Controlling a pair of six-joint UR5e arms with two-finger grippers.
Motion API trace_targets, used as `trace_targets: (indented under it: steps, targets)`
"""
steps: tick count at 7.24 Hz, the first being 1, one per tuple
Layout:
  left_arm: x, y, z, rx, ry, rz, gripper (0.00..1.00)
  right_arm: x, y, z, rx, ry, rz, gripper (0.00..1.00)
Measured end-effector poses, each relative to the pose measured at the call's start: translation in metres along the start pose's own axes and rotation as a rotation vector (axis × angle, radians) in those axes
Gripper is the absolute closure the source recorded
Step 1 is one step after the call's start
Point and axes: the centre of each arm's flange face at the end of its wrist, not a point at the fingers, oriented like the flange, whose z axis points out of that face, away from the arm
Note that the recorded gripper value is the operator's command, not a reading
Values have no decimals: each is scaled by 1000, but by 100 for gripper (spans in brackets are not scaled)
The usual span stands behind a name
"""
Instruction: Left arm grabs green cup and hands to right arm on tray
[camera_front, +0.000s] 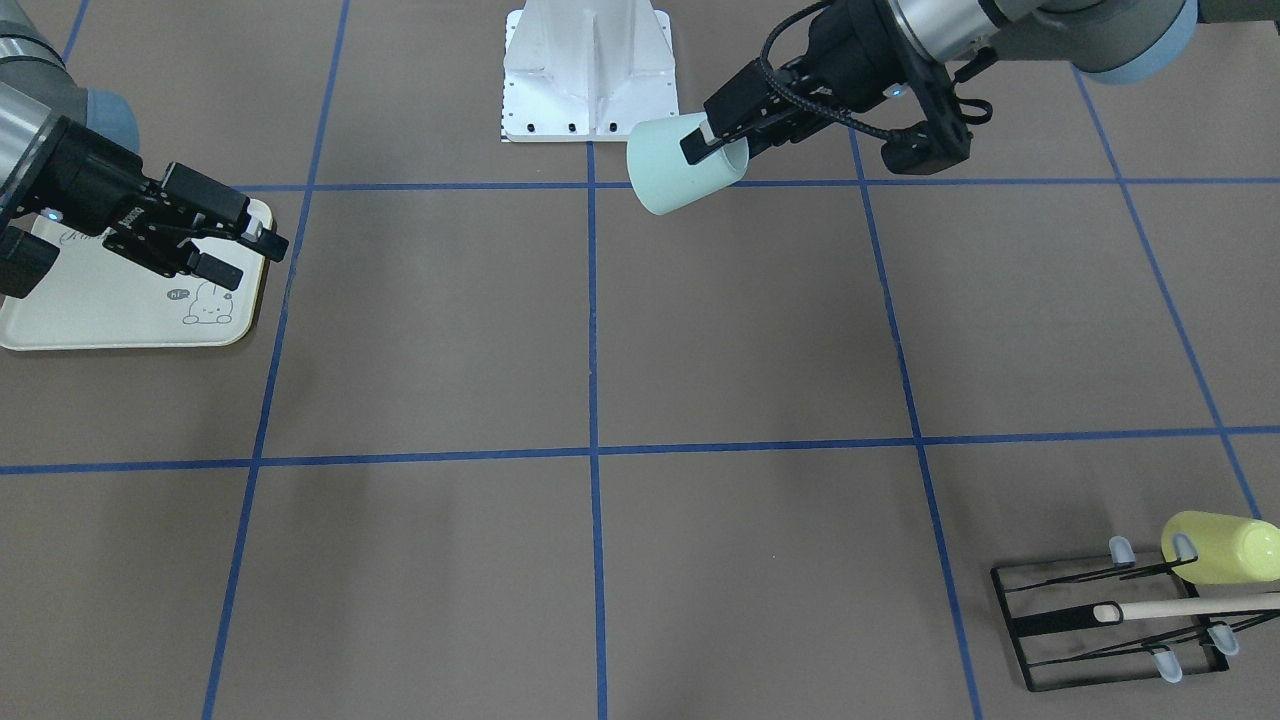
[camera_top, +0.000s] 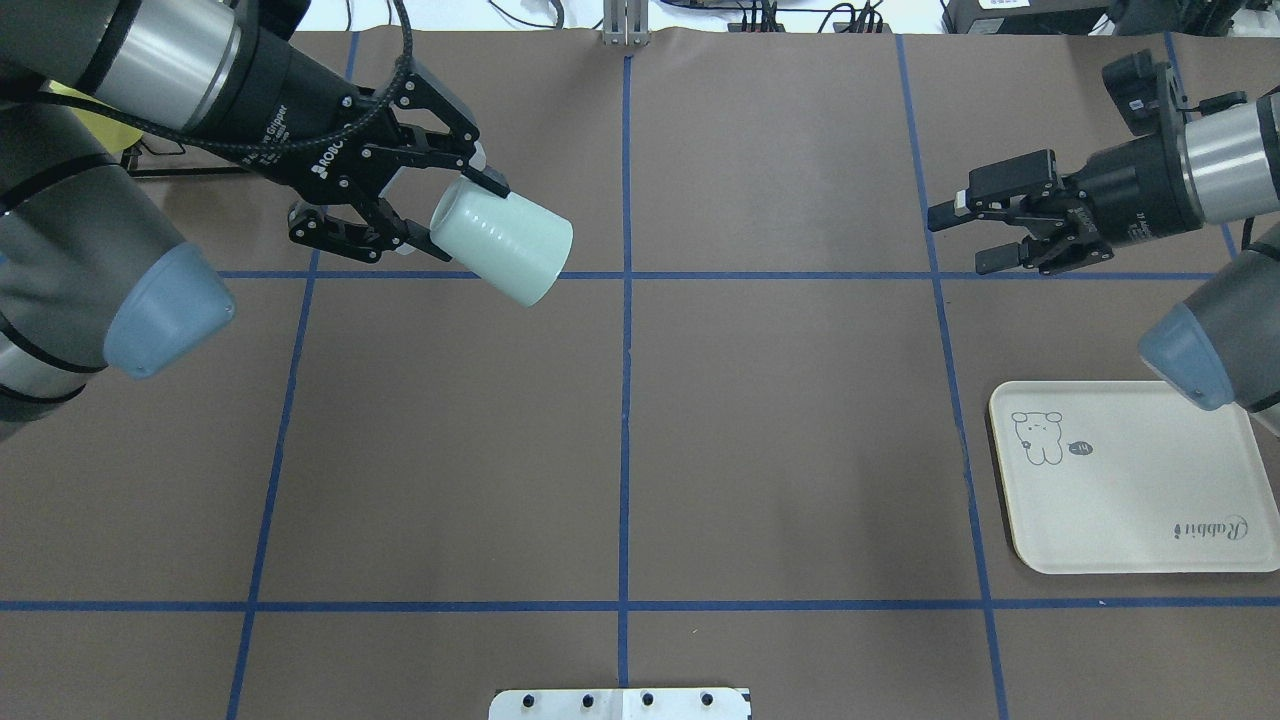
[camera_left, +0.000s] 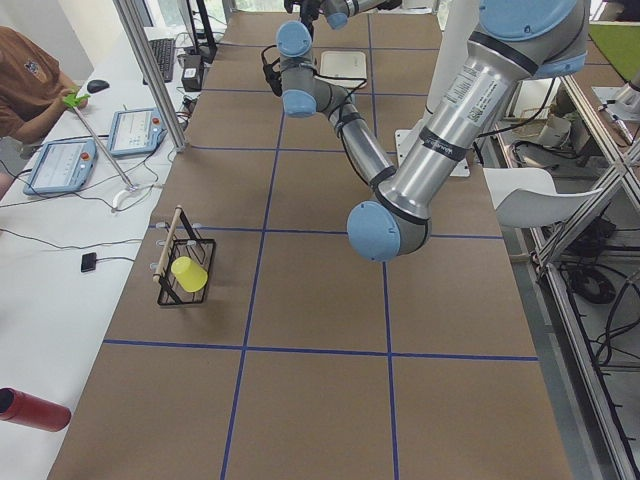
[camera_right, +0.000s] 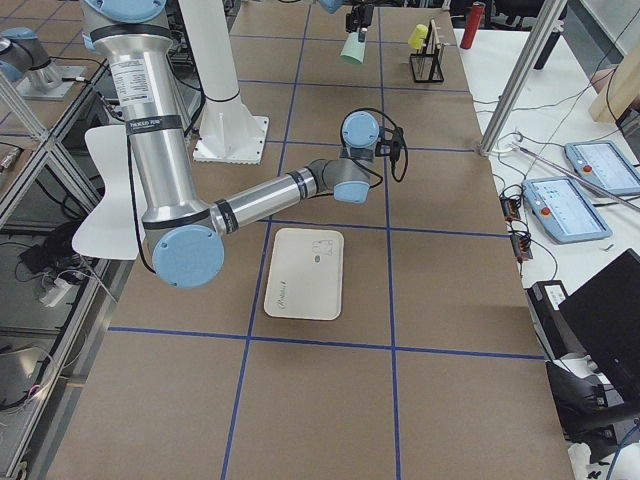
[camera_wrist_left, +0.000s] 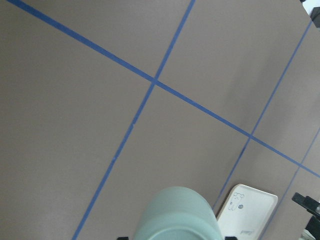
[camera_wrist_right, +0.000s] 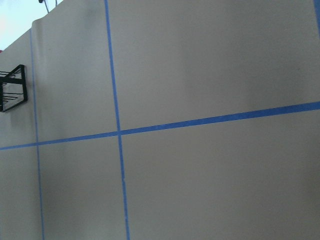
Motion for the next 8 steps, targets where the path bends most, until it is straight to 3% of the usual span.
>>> trace_targets:
  steps: [2, 4, 6, 8]
  targets:
    - [3, 11, -7, -20, 71, -9, 100, -38, 8, 3, -21, -111, 42, 1]
    - [6, 17, -14, -11, 183, -41, 100, -79, 25, 30, -54, -200, 94, 2]
    - [7, 19, -23, -23, 318, -110, 100, -97, 61, 63, -68, -390, 184, 4]
    - [1, 21, -27, -85, 446, -196, 100, -109, 90, 83, -91, -543, 253, 5]
